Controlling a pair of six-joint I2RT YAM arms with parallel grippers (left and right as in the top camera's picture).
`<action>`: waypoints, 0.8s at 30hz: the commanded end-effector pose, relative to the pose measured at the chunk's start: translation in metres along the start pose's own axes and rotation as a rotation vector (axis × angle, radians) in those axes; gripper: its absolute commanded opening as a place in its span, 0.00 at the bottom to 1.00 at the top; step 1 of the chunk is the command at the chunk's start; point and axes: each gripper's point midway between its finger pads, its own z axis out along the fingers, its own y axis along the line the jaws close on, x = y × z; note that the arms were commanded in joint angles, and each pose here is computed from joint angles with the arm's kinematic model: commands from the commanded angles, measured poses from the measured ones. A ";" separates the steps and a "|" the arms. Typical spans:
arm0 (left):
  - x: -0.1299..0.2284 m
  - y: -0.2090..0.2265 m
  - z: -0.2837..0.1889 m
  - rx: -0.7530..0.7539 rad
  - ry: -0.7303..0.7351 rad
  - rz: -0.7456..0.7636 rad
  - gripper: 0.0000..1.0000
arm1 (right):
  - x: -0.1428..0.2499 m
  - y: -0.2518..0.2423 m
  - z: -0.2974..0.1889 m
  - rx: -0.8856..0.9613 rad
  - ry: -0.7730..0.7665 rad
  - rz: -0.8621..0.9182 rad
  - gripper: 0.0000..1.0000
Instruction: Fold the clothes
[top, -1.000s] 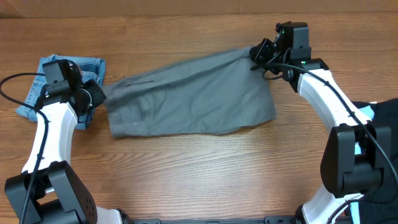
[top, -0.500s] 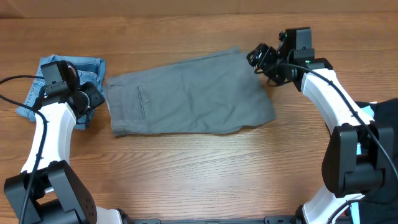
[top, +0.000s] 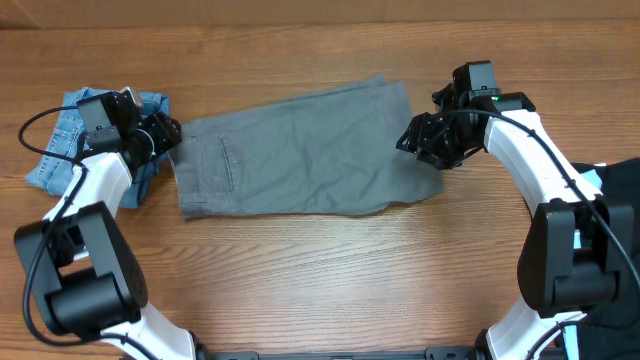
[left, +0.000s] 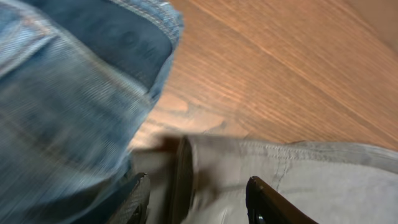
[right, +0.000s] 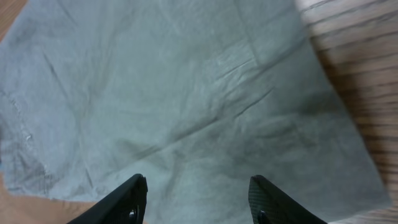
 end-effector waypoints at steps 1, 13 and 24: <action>0.005 -0.005 0.021 0.093 0.024 0.023 0.54 | -0.003 0.011 -0.004 -0.043 -0.003 -0.037 0.57; -0.005 -0.027 0.031 0.272 0.011 0.047 0.11 | -0.002 0.013 -0.004 -0.046 0.001 -0.038 0.55; -0.012 -0.012 -0.016 0.060 0.053 0.079 0.07 | -0.001 0.014 -0.003 -0.045 0.004 -0.042 0.55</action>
